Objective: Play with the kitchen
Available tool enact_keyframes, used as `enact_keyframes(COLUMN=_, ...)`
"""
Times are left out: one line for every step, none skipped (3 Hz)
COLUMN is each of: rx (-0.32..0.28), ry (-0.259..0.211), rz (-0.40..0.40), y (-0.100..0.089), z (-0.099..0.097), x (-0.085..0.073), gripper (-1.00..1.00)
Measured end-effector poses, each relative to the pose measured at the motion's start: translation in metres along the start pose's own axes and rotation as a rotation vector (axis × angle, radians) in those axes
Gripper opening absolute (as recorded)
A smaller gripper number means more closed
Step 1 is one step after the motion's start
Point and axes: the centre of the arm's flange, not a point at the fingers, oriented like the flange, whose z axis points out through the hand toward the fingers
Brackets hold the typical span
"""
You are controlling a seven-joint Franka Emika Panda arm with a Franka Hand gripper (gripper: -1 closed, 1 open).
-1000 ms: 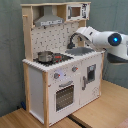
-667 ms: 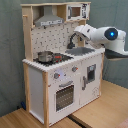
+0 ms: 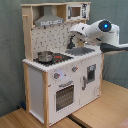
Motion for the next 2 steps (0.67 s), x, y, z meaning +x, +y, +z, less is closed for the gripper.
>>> enact_keyframes(rx=0.048, ry=0.037, rz=-0.051, y=0.007, z=0.011, x=0.006, gripper=1.0)
enact_keyframes(rx=0.097, ry=0.08, rz=-0.106, y=0.014, z=0.023, x=0.013, gripper=1.0)
